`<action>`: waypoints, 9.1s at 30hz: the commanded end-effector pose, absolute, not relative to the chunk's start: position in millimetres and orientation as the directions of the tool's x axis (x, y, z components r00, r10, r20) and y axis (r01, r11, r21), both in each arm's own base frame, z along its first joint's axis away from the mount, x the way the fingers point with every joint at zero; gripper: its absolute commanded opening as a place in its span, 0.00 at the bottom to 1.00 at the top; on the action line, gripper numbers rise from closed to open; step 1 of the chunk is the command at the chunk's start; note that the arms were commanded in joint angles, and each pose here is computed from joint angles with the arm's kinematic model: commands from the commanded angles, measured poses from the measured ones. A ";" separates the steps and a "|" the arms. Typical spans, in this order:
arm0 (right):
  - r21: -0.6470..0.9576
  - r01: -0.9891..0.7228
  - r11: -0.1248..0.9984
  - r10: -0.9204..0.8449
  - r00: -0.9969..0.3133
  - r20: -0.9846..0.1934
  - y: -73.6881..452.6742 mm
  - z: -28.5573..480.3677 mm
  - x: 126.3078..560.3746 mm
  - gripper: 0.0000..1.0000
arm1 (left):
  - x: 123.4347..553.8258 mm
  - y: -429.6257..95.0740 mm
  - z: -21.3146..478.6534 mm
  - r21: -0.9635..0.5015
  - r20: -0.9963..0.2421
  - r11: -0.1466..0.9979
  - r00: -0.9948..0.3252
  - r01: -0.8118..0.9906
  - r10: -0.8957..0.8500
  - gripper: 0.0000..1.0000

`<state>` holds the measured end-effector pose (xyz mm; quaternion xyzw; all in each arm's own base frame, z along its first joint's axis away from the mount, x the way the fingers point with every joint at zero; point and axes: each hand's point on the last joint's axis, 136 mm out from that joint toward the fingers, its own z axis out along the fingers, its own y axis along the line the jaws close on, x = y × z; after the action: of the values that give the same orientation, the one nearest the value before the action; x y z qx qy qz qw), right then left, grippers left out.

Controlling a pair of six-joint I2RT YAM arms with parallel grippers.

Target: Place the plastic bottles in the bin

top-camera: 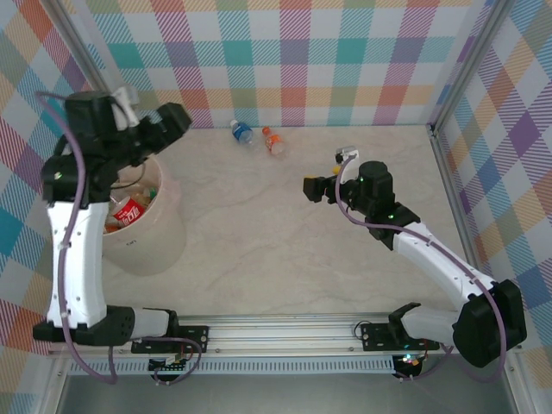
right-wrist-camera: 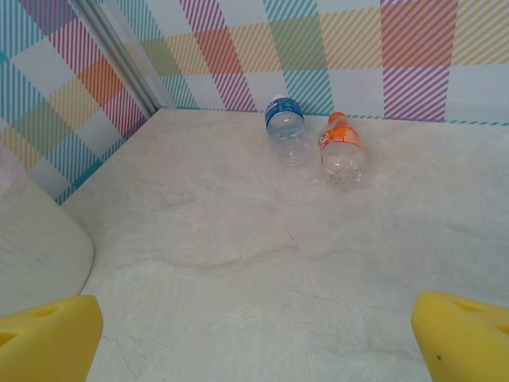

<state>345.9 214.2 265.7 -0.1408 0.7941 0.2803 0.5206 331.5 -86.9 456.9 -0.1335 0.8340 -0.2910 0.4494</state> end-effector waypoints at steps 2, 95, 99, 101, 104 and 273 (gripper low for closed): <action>0.302 -0.493 0.816 0.108 -0.383 -0.917 206.4 278.3 343.8 1.00 | 363.2 -131.9 454.8 -0.574 -0.709 0.812 -0.561 0.105 -0.428 1.00; 0.308 -0.611 0.729 0.074 -0.377 -0.923 222.9 278.4 326.0 1.00 | 588.1 -184.4 165.6 -0.262 -0.701 0.939 -0.625 -0.223 -0.343 0.56; 0.308 -0.626 0.717 0.082 -0.362 -0.928 221.8 284.7 318.2 1.00 | 563.7 -185.2 186.4 -0.265 -0.709 0.941 -0.619 -0.209 -0.338 0.56; 0.305 -0.639 0.706 0.085 -0.351 -0.933 221.7 289.2 313.6 1.00 | 548.7 -185.7 201.8 -0.274 -0.718 0.942 -0.610 -0.196 -0.335 0.55; 0.300 -0.660 0.689 0.086 -0.336 -0.938 222.8 295.0 307.7 1.00 | 527.1 -186.0 224.7 -0.300 -0.728 0.939 -0.596 -0.170 -0.341 0.55; 0.519 -0.288 0.805 0.063 -0.828 -0.557 310.7 73.0 603.8 0.97 | 424.6 -156.0 219.5 -0.350 -0.506 0.909 -0.770 -0.228 -0.388 1.00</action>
<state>603.3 302.1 70.7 -0.0713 0.9093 0.2875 0.2923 418.7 -161.5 225.3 -0.1563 0.9319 -0.1338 0.2987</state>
